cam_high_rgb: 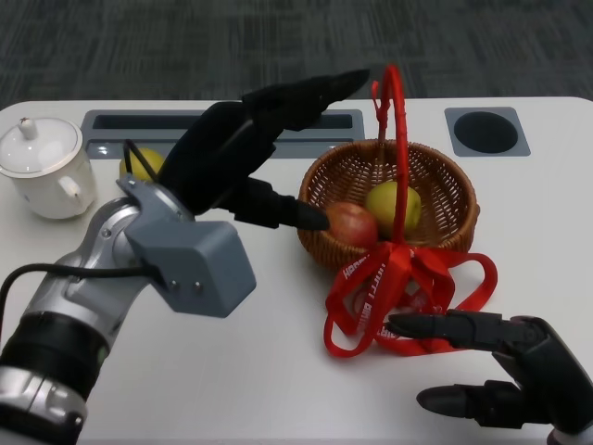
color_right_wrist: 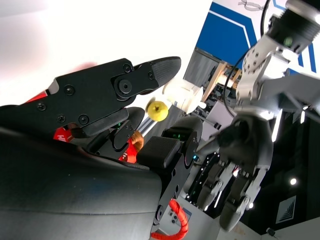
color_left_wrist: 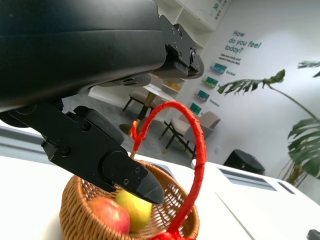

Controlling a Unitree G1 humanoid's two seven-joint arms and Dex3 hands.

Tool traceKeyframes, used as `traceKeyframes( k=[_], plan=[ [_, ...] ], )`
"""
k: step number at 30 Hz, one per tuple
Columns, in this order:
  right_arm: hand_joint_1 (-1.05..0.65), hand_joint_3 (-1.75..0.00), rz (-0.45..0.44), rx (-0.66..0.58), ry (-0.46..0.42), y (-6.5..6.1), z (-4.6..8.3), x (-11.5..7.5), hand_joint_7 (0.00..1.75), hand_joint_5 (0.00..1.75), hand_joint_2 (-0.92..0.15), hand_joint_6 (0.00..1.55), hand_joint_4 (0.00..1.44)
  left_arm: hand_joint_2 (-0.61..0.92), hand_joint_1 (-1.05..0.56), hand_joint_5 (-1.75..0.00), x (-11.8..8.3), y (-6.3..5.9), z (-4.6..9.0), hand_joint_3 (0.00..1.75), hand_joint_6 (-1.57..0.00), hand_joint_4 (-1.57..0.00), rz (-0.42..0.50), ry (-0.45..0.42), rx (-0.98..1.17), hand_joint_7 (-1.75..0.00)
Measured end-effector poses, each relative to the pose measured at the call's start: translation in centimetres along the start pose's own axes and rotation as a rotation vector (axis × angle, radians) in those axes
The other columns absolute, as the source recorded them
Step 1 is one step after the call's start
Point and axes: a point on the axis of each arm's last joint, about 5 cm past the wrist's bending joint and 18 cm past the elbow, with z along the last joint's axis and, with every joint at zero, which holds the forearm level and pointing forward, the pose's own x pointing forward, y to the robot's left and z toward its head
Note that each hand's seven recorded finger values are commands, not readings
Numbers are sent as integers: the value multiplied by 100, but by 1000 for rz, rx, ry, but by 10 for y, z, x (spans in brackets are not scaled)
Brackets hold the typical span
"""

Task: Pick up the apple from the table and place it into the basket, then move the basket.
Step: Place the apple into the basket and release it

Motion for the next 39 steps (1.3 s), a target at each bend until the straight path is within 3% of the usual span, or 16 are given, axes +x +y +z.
traceKeyframes(
  k=[9, 16, 20, 31, 39],
  plan=[
    [-49, 0, -7, -108, -34, -29, 13, -10, 0, 0, -86, 70, 73, 70, -51, -5, -52, 7, 7, 0, -40, -43, 54, 21, -47, -3],
    [-49, -1, -16, -186, -47, -41, 21, -20, 0, 0, -88, 63, 69, 71, -52, -5, -82, 5, 5, 0, -49, -52, 109, 74, -93, -4],
    [-50, -1, 20, -236, -51, -49, 25, -22, 0, 0, -89, 60, 65, 72, -50, -4, -95, 8, 3, 0, -51, -54, 132, 95, -95, -3],
    [-52, -1, 17, -362, -69, -72, 29, -9, 0, 0, -88, 54, 59, 71, -51, -3, -124, 11, 2, 0, -56, -60, 191, 139, -125, -2],
    [-58, -1, 11, -512, -94, -96, 36, 11, 0, 0, -92, 46, 53, 67, -45, -7, -134, 11, 5, 0, -68, -73, 208, 137, -147, -5]
  ],
)
